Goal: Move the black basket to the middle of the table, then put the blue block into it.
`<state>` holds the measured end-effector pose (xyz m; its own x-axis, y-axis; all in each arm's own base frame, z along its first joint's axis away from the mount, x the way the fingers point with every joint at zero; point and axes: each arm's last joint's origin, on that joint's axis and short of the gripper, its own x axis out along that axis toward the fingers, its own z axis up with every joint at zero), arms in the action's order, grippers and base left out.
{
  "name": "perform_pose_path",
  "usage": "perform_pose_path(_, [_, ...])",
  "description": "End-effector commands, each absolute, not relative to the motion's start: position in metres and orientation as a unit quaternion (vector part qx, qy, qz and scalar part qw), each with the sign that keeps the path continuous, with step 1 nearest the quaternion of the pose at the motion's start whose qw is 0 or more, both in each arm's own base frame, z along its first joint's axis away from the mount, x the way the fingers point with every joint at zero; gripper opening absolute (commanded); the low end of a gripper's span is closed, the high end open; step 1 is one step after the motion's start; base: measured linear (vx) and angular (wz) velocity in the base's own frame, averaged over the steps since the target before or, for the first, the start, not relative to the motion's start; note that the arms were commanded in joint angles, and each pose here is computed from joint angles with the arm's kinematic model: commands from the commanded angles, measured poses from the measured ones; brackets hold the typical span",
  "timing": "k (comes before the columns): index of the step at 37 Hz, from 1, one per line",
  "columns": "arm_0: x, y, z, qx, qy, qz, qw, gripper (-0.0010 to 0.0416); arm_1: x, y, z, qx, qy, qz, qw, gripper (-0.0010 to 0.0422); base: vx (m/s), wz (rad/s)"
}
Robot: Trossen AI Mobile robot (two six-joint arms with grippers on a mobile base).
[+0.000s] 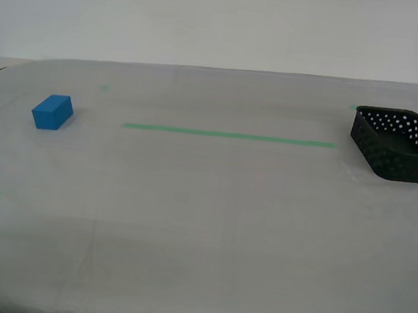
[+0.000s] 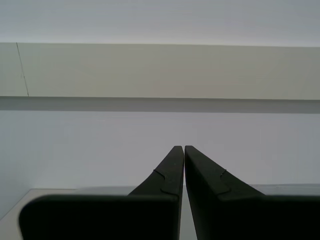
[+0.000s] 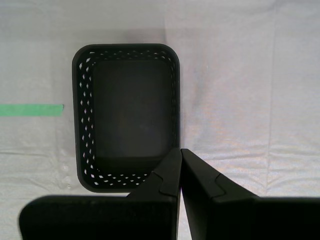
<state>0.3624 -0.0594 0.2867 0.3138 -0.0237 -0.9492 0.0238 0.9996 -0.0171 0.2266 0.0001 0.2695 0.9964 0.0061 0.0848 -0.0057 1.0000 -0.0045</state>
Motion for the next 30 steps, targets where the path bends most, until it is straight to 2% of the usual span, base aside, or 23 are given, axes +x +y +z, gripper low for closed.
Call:
perform_pose_path(1, [0.3626,-0.0595,0.2868,-0.001,0.584,-0.015,0.812,0.0000,0.2265,0.0001,0.2702,-0.001,-0.045,0.003,0.999,0.0000,0.000,0.000])
perform_pose_path(30, [0.3638,-0.0592,0.2866,0.000,0.581,-0.022,0.814,0.0010,0.2265,0.0002,0.2702,-0.001,-0.045,0.003,0.999,0.0000,0.000,0.000])
